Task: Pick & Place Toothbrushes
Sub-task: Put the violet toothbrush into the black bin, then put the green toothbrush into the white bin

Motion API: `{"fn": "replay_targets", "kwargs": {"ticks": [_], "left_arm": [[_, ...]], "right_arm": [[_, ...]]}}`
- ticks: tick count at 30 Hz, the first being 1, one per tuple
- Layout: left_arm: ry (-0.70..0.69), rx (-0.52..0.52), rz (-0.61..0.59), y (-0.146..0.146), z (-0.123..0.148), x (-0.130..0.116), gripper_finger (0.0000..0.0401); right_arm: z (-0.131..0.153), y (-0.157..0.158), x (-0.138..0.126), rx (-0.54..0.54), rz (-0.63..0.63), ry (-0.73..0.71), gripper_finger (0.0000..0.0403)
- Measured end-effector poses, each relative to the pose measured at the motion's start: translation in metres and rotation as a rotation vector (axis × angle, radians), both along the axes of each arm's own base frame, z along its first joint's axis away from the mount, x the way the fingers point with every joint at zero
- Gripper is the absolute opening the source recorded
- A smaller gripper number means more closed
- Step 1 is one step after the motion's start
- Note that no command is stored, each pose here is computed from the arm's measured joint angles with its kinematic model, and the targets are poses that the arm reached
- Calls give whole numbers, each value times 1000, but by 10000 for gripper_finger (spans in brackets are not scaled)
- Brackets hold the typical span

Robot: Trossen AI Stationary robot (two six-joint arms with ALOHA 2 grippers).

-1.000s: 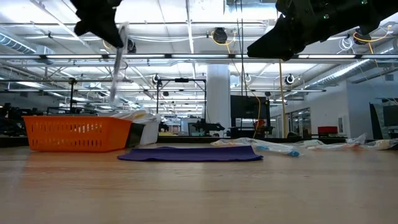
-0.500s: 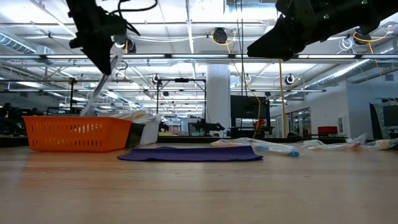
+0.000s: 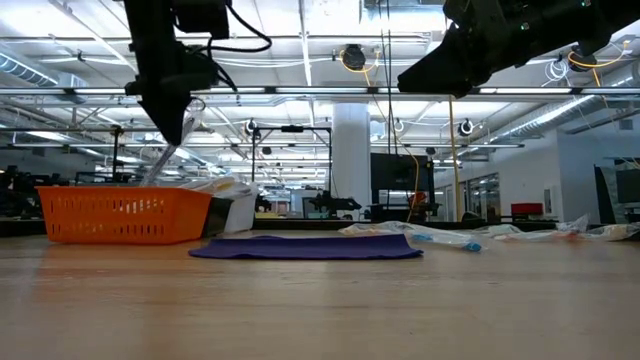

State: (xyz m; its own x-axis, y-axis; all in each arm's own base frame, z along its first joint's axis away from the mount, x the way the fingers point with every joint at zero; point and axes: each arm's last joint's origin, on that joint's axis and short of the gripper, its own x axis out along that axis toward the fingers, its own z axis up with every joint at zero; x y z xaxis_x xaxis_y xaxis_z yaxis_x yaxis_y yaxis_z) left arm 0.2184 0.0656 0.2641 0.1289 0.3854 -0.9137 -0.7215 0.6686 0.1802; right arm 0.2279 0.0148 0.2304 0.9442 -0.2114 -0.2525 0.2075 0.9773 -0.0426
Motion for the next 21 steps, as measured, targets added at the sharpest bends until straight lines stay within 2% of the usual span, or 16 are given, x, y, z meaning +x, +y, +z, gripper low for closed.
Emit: {"fn": "replay_targets", "kwargs": {"ticks": [7, 16, 21], "left_arm": [[20, 14, -2, 2, -5, 4, 115], [-45, 41, -38, 3, -2, 11, 207], [-59, 43, -47, 4, -2, 13, 241]], "right_arm": [[0, 0, 0, 0, 0, 1, 130], [0, 0, 0, 14, -3, 0, 130], [-2, 0, 0, 13, -3, 14, 130]]}}
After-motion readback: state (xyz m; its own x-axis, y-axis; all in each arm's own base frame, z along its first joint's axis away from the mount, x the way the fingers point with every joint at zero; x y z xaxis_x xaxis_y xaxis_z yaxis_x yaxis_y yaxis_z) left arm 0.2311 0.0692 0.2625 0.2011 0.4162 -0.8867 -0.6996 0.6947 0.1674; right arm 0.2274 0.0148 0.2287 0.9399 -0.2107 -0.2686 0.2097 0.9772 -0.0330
